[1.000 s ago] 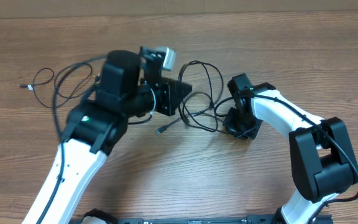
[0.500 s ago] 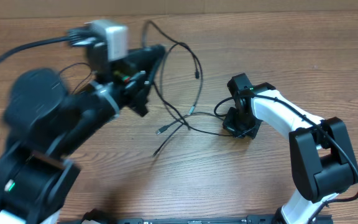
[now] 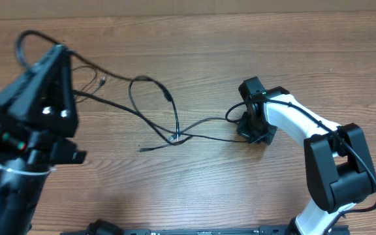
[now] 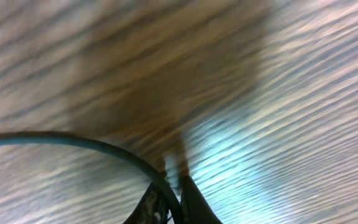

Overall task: Untangle cables
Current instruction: 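Lift the held black cable and swing it up-left with the left gripper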

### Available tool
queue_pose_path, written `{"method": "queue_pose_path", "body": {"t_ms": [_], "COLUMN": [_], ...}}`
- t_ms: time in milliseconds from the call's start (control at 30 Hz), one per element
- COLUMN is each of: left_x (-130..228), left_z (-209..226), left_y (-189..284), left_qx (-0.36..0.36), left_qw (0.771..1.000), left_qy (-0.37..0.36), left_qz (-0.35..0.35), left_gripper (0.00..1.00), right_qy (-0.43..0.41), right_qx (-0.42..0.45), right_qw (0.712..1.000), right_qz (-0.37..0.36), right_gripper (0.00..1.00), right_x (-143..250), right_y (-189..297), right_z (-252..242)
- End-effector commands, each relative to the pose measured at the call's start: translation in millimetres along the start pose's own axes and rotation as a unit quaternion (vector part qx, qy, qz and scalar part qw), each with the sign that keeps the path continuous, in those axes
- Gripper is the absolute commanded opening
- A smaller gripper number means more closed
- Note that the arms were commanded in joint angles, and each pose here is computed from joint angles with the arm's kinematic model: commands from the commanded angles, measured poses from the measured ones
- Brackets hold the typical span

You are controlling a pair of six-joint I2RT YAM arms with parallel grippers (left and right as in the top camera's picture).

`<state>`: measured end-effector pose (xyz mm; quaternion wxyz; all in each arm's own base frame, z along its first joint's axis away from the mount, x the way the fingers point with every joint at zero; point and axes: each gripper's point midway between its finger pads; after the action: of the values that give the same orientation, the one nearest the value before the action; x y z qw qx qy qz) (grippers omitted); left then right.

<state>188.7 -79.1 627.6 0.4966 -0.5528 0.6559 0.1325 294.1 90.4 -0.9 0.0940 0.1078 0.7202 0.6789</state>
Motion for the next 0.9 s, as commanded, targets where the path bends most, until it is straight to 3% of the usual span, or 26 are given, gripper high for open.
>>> {"method": "queue_pose_path", "body": {"t_ms": [0,433,700,867], "left_x": [-13.5,-13.2,-10.0,2.2], "left_z": [7.6,12.1,14.0,20.9], "left_y": [1.9,2.2,2.2,0.1], "left_qx": [-0.028,-0.040,-0.044,-0.057], "left_qw": [0.999,0.999,0.999,0.998], "left_qy": [-0.012,-0.012,-0.013,-0.014], "left_qz": [-0.027,-0.028,-0.022,0.002], "left_gripper": [0.04,0.04,0.04,0.04], "right_qy": [-0.033,-0.233,-0.372,-0.360], "right_qx": [0.080,0.083,0.025,-0.044], "right_qw": [0.995,0.969,0.928,0.931], "right_qz": [-0.042,-0.024,0.020,0.039], "right_gripper": [0.08,0.07,0.05,0.04], "right_x": [-15.4,-45.9,-46.1,-47.9], "right_y": [-5.7,-11.1,-18.8,-19.3], "right_z": [-32.5,-126.4,-193.2,-191.2]}}
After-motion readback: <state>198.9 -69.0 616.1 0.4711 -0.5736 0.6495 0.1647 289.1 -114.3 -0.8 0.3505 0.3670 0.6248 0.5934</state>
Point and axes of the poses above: each gripper's point midway between its finger pads, its own y axis back along the fingers, its own z axis along the line the jaws close on, x = y × z, and after that the axes turned 11 degrees about y, right-handed
